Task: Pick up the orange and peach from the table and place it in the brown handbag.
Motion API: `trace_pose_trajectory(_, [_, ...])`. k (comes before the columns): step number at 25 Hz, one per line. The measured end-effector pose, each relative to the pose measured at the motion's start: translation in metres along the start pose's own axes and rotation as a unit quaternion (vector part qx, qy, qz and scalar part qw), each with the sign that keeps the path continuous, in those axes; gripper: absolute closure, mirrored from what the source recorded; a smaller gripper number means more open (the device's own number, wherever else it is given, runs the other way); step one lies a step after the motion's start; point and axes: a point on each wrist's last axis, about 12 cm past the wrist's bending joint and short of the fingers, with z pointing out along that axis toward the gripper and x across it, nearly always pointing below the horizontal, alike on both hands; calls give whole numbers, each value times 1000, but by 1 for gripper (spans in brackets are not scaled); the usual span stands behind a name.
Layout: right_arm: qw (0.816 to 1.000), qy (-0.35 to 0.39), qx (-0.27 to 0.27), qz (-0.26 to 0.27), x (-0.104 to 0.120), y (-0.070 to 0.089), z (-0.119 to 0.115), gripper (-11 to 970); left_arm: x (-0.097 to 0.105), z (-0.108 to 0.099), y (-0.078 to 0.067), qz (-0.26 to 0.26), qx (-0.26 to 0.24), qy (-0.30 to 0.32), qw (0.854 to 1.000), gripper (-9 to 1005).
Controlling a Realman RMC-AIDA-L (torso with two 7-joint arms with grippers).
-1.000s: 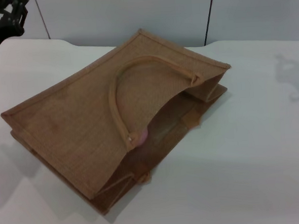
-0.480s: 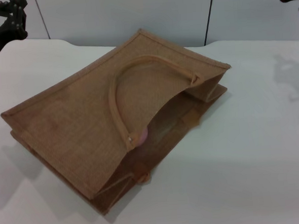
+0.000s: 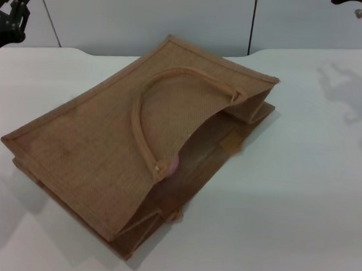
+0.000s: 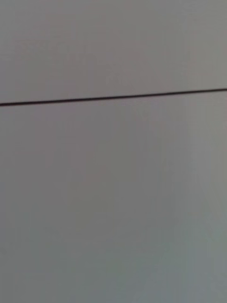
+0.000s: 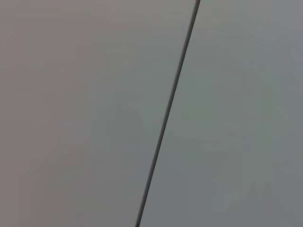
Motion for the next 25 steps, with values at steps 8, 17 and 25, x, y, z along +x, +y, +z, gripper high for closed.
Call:
trace_pose_trajectory(8, [1000,0,10,8,0,-5,0,593,1,2,2,-1,-11,1,1000,673])
trace_pose_trajectory(17, [999,-22,28,6,-14,-10,-2,190,-6,-13,9,-12,-33,-43,998,173])
trace_pose_trajectory(25, [997,-68,29,-12,-42,-8,-8,66,-17,-32,11,22,-59,-124,990,131])
